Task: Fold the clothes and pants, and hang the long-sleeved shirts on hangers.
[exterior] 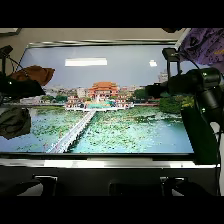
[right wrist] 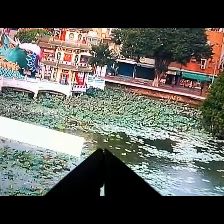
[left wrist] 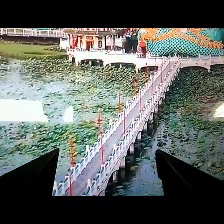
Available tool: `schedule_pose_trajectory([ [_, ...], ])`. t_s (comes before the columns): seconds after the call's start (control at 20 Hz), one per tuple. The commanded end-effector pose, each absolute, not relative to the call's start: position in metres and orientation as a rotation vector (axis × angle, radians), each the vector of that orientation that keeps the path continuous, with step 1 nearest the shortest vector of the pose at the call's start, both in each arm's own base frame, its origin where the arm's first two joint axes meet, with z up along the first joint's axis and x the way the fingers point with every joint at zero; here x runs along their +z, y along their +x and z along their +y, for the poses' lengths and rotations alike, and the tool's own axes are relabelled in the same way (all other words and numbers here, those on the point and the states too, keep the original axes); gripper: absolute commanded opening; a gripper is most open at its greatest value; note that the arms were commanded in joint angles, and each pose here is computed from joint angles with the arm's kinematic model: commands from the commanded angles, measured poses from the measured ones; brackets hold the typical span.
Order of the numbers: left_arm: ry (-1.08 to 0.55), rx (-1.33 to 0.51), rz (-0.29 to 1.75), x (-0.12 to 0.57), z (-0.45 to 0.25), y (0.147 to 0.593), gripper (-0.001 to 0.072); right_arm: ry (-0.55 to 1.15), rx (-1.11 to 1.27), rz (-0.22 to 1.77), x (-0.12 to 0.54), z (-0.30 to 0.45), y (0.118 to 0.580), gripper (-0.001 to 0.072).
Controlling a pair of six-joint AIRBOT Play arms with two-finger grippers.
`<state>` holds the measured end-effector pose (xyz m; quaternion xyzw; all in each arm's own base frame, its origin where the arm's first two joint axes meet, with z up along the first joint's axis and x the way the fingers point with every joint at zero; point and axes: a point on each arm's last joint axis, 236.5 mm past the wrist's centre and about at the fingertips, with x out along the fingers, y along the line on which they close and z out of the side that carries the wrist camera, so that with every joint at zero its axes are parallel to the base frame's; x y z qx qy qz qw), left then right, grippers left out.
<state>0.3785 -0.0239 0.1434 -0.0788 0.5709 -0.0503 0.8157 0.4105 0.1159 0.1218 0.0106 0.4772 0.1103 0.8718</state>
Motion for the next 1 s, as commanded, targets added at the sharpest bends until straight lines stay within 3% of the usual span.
schedule_pose_trajectory([
  [0.0, -0.153, 0.057, 1.257, 0.131, 0.018, 0.372, 0.072, 0.024, 0.231, 0.996, 0.123, 0.116, 0.411, 0.0026],
  [0.35, -0.346, 0.348, 1.182, 0.116, 0.144, 0.358, 0.072, 0.021, 0.227, 0.957, 0.128, 0.116, 0.418, 0.0026],
  [0.55, -0.467, 0.526, 1.169, 0.052, 0.219, 0.324, 0.072, 0.028, 0.229, 0.895, 0.137, 0.118, 0.429, 0.0026],
  [0.95, -0.499, 0.64, 1.095, -0.048, 0.269, 0.307, 0.072, 0.042, 0.232, 0.801, 0.152, 0.121, 0.445, 0.0026],
])
